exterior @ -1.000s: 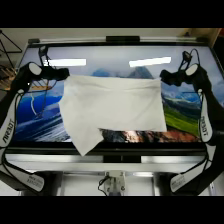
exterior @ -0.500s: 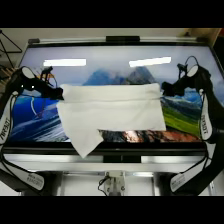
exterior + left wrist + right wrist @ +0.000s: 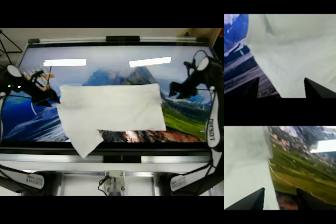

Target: Fold the shirts.

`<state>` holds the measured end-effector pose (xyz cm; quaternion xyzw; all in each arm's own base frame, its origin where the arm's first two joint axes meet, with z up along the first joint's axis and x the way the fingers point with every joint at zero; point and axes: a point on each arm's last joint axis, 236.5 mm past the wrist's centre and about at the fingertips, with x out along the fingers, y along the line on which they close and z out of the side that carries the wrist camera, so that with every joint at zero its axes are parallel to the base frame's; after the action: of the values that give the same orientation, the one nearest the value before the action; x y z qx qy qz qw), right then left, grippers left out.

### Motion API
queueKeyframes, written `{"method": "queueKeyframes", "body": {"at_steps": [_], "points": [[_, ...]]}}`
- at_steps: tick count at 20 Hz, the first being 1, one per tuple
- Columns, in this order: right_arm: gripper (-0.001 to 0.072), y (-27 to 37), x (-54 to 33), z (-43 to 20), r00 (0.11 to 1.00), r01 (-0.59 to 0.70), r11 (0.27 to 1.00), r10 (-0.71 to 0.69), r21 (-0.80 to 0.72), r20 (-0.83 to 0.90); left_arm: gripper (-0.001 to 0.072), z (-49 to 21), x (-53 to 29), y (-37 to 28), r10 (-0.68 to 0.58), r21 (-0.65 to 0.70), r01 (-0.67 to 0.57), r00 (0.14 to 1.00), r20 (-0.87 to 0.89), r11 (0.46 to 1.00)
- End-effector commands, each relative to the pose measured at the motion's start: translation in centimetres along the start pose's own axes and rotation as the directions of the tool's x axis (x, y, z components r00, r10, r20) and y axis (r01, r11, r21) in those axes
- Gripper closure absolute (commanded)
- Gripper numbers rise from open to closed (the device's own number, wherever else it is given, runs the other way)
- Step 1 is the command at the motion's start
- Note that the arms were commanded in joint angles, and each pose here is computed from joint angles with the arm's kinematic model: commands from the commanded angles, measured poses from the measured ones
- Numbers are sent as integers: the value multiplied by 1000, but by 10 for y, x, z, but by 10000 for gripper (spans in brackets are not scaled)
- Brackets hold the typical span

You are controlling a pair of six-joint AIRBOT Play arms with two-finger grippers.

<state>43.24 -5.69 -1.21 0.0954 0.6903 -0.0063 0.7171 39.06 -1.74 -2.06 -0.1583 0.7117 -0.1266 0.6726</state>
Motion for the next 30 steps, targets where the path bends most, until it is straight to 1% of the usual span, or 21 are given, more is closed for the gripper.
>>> {"method": "queueKeyframes", "body": {"at_steps": [1,2,3,6,9,10,11,14,15,16,18,22,23,26,27,28,29,30], "points": [[196,-25,-16,-61,994,-32,996,41,83,-105,127,-76,10,8,-44,-111,38,997,-56,993],[196,-22,-13,-75,991,-83,991,93,103,-95,127,-103,33,5,-72,-154,65,997,-40,986],[196,-23,-11,-86,990,-102,988,112,116,-86,127,-125,52,0,-101,-178,96,995,-22,979],[196,-22,-5,-108,991,-104,988,112,112,-67,126,-170,90,-20,-198,-235,196,980,13,952],[196,-20,0,-115,991,-108,987,117,118,-69,127,-174,105,-26,-228,-270,234,972,53,934],[196,-20,3,-117,991,-108,987,117,121,-72,136,-171,108,-27,-221,-262,230,973,65,937],[196,-20,6,-118,990,-108,987,118,123,-75,177,-167,111,-31,-216,-248,228,973,76,941],[195,-14,23,-127,984,-140,981,153,138,-89,197,-154,122,-47,-202,-227,224,973,113,948],[126,-8,30,-127,980,-166,975,179,144,-81,291,-153,128,-51,-191,-224,212,975,112,951],[79,-2,37,-128,976,-195,969,208,151,-72,394,-154,133,-55,-185,-212,203,978,101,956],[80,8,53,-134,965,-239,954,254,181,-67,567,-157,136,-58,-184,-201,198,979,88,959],[80,21,81,-147,949,-291,929,310,229,-51,638,-154,132,-60,-189,-180,203,978,92,962],[81,21,86,-147,950,-291,926,309,240,-41,675,-153,130,-62,-194,-166,207,977,89,964],[82,28,97,-148,953,-286,931,301,228,-34,675,-149,123,-68,-205,-132,216,975,87,968],[146,33,101,-146,955,-281,936,294,211,-34,675,-146,122,-69,-206,-127,217,974,93,968],[242,37,104,-142,958,-275,940,285,201,-22,675,-144,120,-70,-207,-123,218,974,97,968],[354,39,106,-135,962,-267,943,271,200,4,675,-143,118,-71,-209,-118,220,973,100,968],[519,40,106,-129,964,-263,944,263,200,29,675,-140,115,-73,-212,-110,223,972,103,969]]}}
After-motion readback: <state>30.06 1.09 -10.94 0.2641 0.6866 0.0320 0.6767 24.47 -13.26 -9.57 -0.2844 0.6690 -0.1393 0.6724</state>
